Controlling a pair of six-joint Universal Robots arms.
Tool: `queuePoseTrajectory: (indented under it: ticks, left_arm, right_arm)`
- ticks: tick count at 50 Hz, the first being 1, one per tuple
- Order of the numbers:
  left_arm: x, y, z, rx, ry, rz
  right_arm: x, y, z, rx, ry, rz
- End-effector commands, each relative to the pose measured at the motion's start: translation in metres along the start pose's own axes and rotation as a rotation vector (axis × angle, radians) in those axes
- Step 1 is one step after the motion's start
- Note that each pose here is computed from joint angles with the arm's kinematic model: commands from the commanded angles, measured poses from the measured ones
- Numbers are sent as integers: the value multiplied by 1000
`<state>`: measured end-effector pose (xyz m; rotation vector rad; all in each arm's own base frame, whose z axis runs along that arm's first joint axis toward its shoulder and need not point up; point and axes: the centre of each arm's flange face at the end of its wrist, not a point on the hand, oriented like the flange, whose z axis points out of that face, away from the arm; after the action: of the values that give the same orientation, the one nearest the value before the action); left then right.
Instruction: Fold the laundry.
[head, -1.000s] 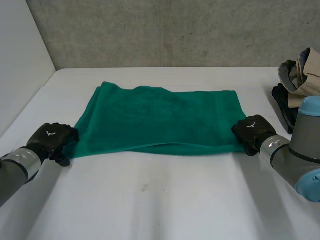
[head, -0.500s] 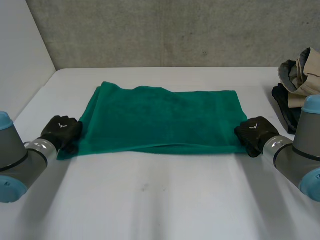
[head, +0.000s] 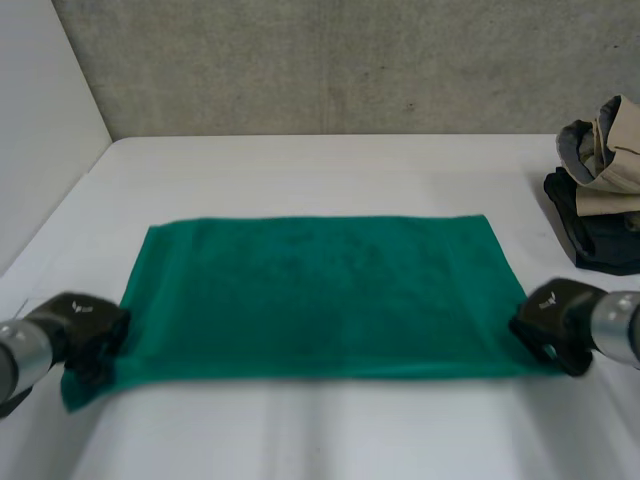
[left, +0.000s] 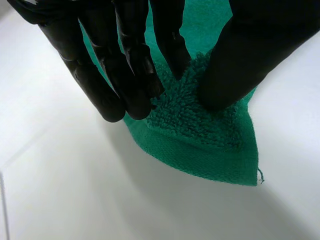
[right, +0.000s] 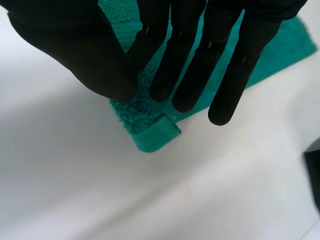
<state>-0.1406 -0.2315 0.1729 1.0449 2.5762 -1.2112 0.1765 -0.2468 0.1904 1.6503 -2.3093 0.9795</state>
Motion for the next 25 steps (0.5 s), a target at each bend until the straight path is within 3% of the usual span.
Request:
queuePoseTrajectory:
  ticks: [1, 6, 14, 25]
  left_arm:
    - [6, 1, -4, -21, 45, 57]
    - [1, -27, 16, 87, -22, 52]
    - [-25, -92, 69, 267, -249, -101]
    - [-30, -126, 124, 298, -337, -53]
  right_arm:
    - [1, -1, 6, 25, 40, -44]
    - [18, -17, 34, 138, 197, -30]
    - [56, -57, 84, 390, 442, 8]
    - [86, -86, 147, 564, 613, -31]
